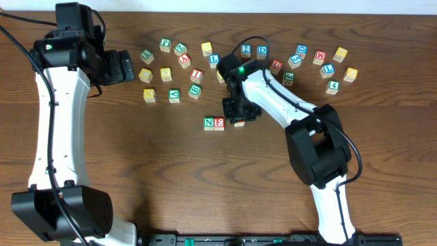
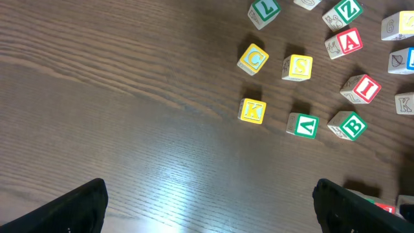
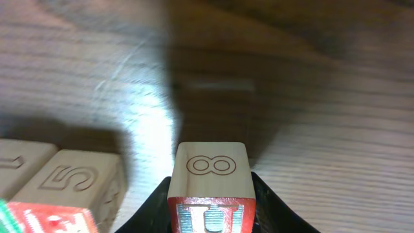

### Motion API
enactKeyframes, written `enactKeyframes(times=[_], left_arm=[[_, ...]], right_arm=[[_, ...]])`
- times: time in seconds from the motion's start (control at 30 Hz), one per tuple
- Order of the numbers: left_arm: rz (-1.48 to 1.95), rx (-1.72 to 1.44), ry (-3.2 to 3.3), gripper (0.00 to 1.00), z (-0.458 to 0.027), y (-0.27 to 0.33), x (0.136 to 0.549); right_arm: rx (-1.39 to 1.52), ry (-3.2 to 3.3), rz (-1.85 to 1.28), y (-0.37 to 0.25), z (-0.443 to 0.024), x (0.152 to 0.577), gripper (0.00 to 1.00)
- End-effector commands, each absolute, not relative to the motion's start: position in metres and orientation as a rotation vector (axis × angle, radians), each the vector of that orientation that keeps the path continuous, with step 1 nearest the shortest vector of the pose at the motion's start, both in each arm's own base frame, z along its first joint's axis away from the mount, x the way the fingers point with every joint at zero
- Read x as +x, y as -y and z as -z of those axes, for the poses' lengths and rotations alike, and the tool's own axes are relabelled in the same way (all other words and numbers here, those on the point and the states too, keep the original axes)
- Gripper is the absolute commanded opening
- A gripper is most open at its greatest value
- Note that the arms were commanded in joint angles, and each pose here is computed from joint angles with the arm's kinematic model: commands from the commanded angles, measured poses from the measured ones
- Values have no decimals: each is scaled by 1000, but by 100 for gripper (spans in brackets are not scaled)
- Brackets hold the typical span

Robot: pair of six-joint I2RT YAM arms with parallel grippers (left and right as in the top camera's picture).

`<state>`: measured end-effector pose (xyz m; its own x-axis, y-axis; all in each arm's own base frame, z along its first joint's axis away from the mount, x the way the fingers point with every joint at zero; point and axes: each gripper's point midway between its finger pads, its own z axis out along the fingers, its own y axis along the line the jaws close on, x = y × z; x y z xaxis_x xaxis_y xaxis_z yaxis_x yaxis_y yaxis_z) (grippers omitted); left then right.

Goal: Spell out NEURIPS
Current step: 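Carry the U block left and lower it right of the E block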

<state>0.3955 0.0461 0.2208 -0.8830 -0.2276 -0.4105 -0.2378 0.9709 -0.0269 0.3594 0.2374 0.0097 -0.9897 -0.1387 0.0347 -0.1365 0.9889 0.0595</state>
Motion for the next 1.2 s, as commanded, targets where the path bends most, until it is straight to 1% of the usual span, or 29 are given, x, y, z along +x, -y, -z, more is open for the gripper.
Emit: enactKeyframes(times=[0.0, 0.57, 0.6, 0.7, 0.9, 1.0, 1.17], left_arm=[[-55, -323, -2681, 100, -228, -50, 395], [-55, -323, -2682, 100, -228, -50, 395], [-55, -323, -2682, 100, -228, -50, 395], [-55, -323, -2682, 100, -228, -50, 395], [-55, -323, -2682, 100, -228, -50, 395], [-55, -323, -2682, 100, -228, -50, 395], [-55, -323, -2682, 100, -228, -50, 395]], right_arm=[[200, 3072, 148, -248, -14, 350, 30], [213, 3045, 191, -256, -15, 343, 31], [213, 3045, 190, -256, -15, 343, 33], [213, 3044, 189, -256, -15, 343, 36], [215, 3058, 210, -258, -26, 346, 39], [241, 3060, 272, -263, -35, 348, 40], [236, 3057, 330, -262, -47, 349, 40]])
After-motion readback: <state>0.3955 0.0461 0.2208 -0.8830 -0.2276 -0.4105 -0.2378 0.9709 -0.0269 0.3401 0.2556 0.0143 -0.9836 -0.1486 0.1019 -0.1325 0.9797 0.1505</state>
